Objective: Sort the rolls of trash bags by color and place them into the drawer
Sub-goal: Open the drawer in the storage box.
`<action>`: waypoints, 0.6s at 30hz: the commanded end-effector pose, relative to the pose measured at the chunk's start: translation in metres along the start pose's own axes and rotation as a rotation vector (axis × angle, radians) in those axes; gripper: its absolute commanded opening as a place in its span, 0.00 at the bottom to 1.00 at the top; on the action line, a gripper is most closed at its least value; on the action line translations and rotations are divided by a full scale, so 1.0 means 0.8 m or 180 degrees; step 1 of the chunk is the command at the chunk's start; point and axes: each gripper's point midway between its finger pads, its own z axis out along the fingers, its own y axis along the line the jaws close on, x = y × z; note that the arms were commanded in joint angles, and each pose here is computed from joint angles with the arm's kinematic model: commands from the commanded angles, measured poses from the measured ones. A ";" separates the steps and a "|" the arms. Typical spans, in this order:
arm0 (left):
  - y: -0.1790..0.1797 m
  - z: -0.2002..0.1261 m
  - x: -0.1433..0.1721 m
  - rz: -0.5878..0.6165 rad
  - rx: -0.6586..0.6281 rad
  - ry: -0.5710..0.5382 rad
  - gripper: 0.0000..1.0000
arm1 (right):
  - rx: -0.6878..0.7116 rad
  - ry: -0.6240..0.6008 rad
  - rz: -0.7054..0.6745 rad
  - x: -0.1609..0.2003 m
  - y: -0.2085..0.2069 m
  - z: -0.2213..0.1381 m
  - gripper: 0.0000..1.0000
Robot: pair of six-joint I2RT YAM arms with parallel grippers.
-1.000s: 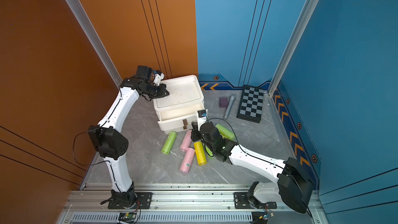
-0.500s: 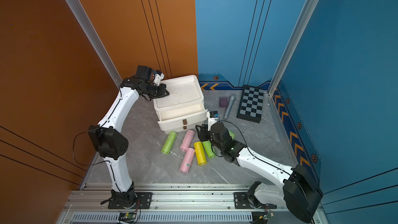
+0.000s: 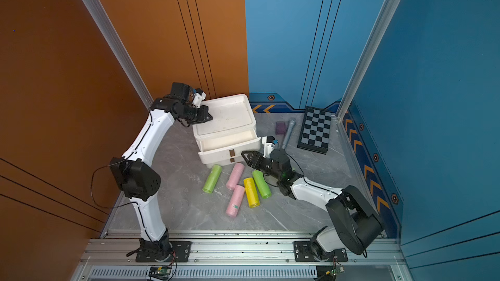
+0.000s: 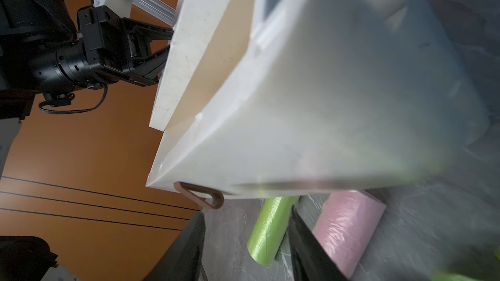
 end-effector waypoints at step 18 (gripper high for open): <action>0.052 0.034 0.089 -0.0363 -0.0330 0.0894 0.00 | -0.0396 0.0098 -0.0006 0.016 0.048 0.041 0.49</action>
